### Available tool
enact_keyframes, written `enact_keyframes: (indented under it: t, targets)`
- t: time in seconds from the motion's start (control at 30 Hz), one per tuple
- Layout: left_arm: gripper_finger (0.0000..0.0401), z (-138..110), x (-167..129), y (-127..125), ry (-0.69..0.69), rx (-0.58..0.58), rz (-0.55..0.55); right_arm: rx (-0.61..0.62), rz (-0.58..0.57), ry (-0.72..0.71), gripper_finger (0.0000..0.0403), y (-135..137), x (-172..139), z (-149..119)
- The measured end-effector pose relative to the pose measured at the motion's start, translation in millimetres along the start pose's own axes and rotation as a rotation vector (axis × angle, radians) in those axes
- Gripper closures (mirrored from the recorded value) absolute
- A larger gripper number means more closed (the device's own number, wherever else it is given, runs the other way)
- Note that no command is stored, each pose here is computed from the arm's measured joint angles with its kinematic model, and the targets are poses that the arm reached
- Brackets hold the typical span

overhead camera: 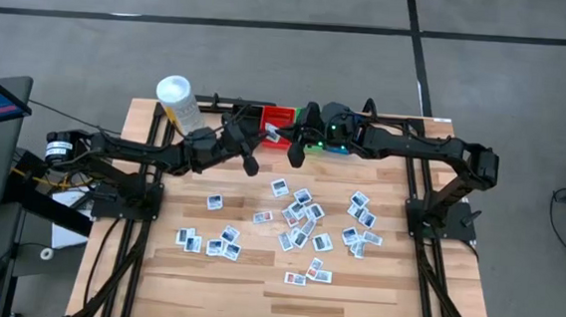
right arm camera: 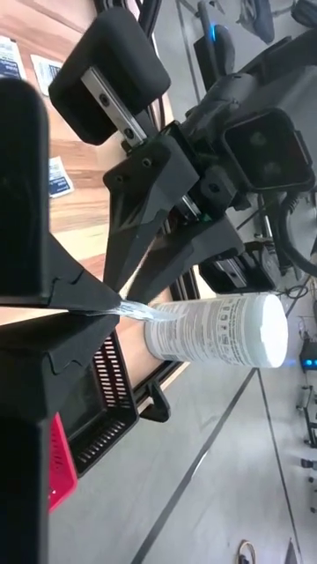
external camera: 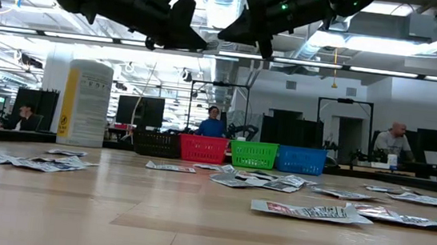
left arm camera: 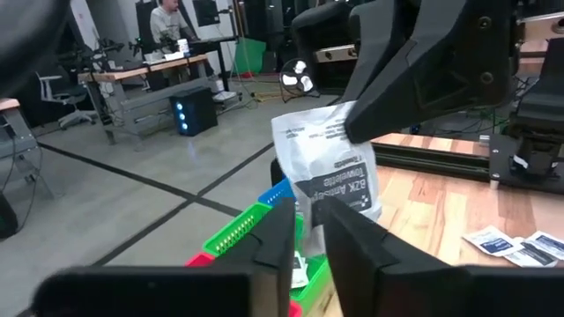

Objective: Pick & Place First Aid Supplies
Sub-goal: Put the towelette pack into the green bin

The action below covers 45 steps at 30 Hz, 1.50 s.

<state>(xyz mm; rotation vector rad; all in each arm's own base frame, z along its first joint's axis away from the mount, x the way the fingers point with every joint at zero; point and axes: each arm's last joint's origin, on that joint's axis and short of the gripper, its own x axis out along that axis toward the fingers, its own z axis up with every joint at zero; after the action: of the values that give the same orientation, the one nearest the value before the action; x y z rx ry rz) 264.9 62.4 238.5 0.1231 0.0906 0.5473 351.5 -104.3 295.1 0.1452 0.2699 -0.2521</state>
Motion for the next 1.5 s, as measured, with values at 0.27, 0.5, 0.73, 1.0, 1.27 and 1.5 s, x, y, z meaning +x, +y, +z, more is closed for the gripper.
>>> enact_keyframes:
  t: [0.27, 0.5, 0.73, 1.0, 1.27, 1.5]
  targets:
    - [0.0290, 1, -6, 17, 0.070, -0.083, 0.055, 0.015, -0.049, 0.051, 0.0402, -17, -1, -4]
    - [0.0292, 13, -31, 33, 0.133, -0.108, 0.080, 0.067, -0.179, 0.233, 0.0403, -54, -9, -20]
    - [0.0292, 20, -53, 40, 0.173, -0.112, 0.076, 0.147, -0.317, 0.382, 0.0403, -99, -25, -34]
    - [0.0292, 20, -56, 41, 0.191, -0.096, 0.076, 0.289, -0.254, 0.510, 0.0403, -133, -2, -76]
    - [0.0294, 14, -57, 41, 0.247, -0.075, 0.072, 0.349, -0.251, 0.539, 0.0401, -141, 13, -96]
    - [0.0295, 10, -59, 40, 0.295, -0.059, 0.070, 0.341, -0.250, 0.528, 0.0365, -140, 14, -95]
